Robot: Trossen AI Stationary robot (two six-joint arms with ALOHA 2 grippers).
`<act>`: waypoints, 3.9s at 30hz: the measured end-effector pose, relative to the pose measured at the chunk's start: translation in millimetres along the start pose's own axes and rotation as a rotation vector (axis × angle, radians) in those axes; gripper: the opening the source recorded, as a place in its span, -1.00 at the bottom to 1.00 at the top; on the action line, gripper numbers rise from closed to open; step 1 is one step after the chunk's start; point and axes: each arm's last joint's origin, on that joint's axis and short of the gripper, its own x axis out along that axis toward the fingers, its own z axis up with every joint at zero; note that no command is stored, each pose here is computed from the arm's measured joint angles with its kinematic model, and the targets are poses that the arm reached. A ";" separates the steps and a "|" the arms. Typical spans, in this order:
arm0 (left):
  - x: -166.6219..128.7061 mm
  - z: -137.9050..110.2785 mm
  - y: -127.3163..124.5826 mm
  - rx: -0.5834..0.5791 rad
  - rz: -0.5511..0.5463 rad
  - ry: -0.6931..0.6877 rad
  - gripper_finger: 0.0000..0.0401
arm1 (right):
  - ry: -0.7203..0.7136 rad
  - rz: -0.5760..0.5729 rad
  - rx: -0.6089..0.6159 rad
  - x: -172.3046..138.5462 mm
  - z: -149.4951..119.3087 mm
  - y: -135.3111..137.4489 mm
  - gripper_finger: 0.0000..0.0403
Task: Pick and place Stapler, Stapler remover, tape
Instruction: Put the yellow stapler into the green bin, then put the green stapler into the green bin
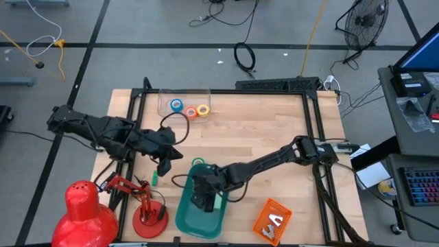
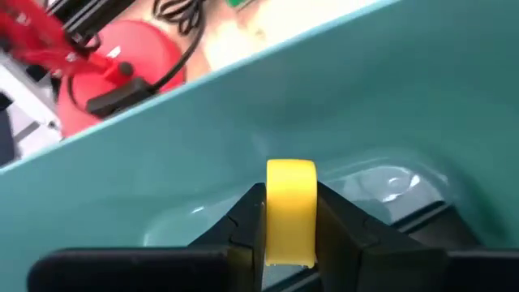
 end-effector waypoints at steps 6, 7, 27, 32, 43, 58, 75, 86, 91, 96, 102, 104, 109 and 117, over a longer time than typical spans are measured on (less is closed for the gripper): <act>-0.9 -3.3 -5.5 -0.009 0.002 -0.011 -0.98 | 0.027 -0.054 0.061 0.8 0.5 -8.1 -0.68; -1.1 -3.9 -6.3 -0.010 0.002 -0.011 -0.99 | 0.033 -0.063 0.067 0.8 0.1 -9.2 -0.68; -1.7 -6.0 -9.5 -0.027 0.005 -0.020 -0.98 | -0.012 -0.051 0.024 1.3 4.4 -7.9 -0.36; -1.8 -5.8 -9.3 -0.039 0.012 -0.025 -0.94 | -0.065 0.000 -0.005 -11.3 14.1 -1.7 -0.40; -15.3 -9.8 2.9 -0.094 0.065 -0.011 -0.97 | -0.244 0.180 -0.057 -100.5 50.1 21.6 -0.44; -25.8 -47.1 27.3 -0.388 0.361 0.399 -0.90 | -0.321 0.109 -0.115 -203.1 61.1 10.5 -0.44; 54.4 -129.7 53.3 -0.807 0.450 0.622 -0.19 | -0.269 -0.216 -0.312 -250.7 56.4 -28.3 -0.44; 81.7 -169.8 71.9 -0.932 0.436 0.630 0.02 | -0.268 -0.235 -0.411 -252.1 59.5 -30.8 -0.44; 86.6 -175.8 75.3 -0.962 0.421 0.622 0.04 | -0.269 -0.245 -0.411 -251.6 62.2 -33.8 -0.44; 87.3 -180.0 78.0 -0.973 0.433 0.640 0.04 | -0.268 -0.249 -0.408 -251.3 63.2 -35.0 -0.44; 88.3 -189.0 83.7 -0.991 0.453 0.685 0.01 | -0.268 -0.249 -0.411 -251.3 63.2 -35.0 -0.43; 88.5 -188.9 83.6 -0.992 0.450 0.685 -0.07 | -0.267 -0.249 -0.412 -251.3 63.2 -35.0 -0.43; 90.7 -186.8 81.4 -0.996 0.411 0.670 -0.45 | -0.267 -0.249 -0.412 -251.3 63.2 -35.0 -0.43; 95.0 -181.7 76.6 -0.987 0.327 0.627 -0.74 | -0.268 -0.248 -0.408 -251.3 63.2 -34.9 -0.43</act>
